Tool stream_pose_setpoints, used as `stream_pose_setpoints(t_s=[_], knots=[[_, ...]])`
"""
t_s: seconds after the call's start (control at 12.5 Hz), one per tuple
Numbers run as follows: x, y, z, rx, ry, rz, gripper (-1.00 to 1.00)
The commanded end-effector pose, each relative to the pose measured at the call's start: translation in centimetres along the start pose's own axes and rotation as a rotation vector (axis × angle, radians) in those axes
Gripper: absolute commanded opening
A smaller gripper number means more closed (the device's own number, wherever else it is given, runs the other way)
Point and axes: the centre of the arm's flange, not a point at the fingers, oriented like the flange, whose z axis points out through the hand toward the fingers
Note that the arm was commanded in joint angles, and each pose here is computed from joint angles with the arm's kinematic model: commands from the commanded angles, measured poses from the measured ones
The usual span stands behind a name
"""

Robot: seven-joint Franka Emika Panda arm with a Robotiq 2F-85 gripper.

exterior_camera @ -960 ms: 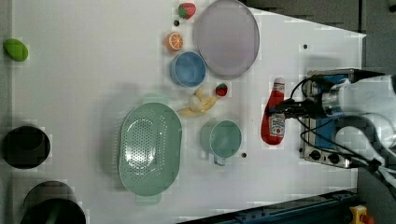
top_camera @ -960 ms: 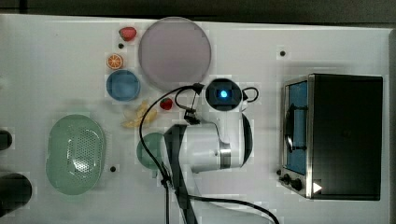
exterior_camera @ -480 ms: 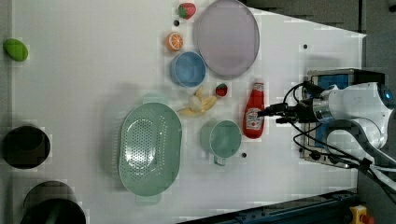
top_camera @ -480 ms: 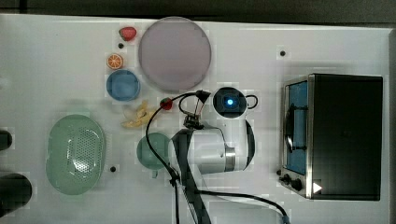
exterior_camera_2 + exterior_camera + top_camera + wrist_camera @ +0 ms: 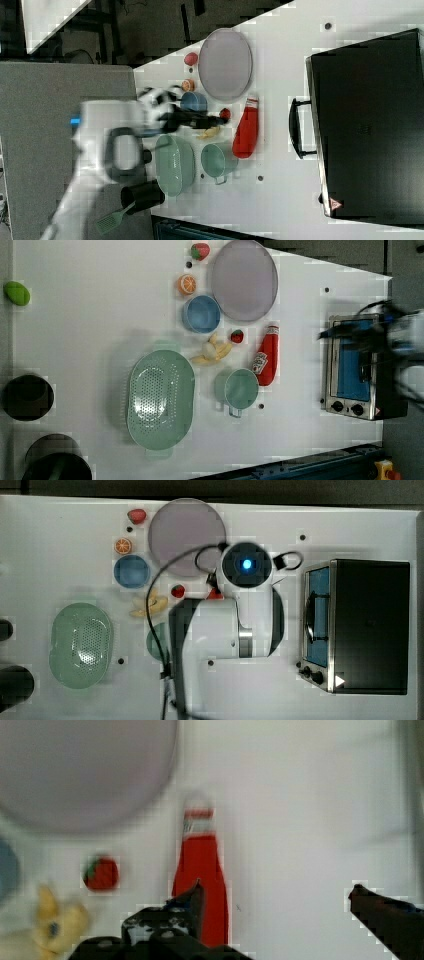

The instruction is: Pick ketchup from strainer and place it on the table

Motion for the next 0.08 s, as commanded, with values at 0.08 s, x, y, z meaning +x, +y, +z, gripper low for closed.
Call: stream_pose_setpoints(t_s=[0.08], knots=[[0.20,-0.36,-8.31,0.013,0.005,0.306,1.00]])
